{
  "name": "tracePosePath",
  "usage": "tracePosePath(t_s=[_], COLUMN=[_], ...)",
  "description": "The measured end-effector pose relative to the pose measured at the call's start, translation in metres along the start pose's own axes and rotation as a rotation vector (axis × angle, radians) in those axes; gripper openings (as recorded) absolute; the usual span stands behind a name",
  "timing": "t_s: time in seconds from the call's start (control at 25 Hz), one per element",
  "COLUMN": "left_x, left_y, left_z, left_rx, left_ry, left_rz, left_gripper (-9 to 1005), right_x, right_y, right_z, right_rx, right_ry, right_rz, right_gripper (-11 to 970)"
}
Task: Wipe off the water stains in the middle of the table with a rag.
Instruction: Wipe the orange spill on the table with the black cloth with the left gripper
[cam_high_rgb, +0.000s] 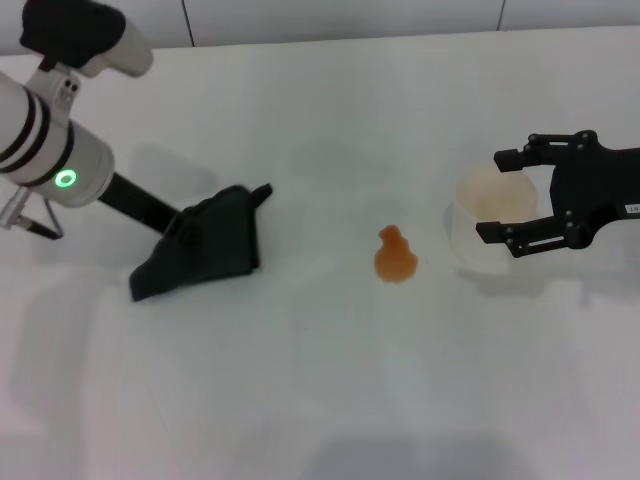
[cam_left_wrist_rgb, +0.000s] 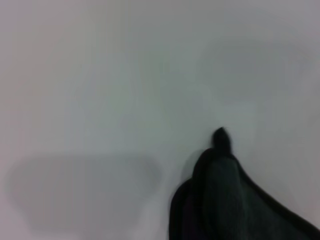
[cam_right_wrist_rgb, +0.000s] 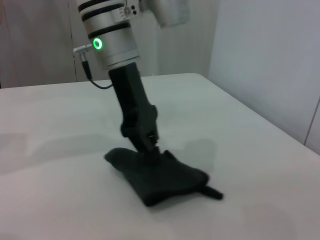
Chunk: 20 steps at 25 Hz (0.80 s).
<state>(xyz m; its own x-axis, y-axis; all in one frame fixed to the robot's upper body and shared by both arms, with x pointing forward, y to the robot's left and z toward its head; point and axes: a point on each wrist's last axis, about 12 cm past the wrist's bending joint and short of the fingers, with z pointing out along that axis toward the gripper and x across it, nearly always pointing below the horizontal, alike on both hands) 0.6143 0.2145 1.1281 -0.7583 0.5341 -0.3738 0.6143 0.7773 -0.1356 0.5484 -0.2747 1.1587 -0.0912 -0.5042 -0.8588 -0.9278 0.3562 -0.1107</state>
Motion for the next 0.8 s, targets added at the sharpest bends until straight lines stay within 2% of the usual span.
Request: tracePosePath(t_s=[0.4, 0.48, 0.56, 0.8], left_x=[-0.023, -0.023, -0.031, -0.036], left_y=[-0.013, -0.013, -0.025, -0.04], left_z=[0.002, 0.002, 0.011, 0.024], left_rx=[0.122, 0.122, 0.167, 0.162], left_ry=[-0.254, -0.254, -0.301, -0.309], left_rz=[0.002, 0.002, 0.026, 0.069], left_gripper=[96, 95, 95, 95], right_x=[0.001, 0.001, 0.001, 0.0], right_y=[0.0, 0.0, 0.0, 0.0], right_z=[0.0, 0.0, 0.0, 0.001], right_rx=[0.0, -0.001, -0.001, -0.003], right_ry=[0.001, 0.0, 0.0, -0.001], right_rz=[0.002, 0.002, 0.001, -0.002], right_gripper=[873, 873, 873, 873])
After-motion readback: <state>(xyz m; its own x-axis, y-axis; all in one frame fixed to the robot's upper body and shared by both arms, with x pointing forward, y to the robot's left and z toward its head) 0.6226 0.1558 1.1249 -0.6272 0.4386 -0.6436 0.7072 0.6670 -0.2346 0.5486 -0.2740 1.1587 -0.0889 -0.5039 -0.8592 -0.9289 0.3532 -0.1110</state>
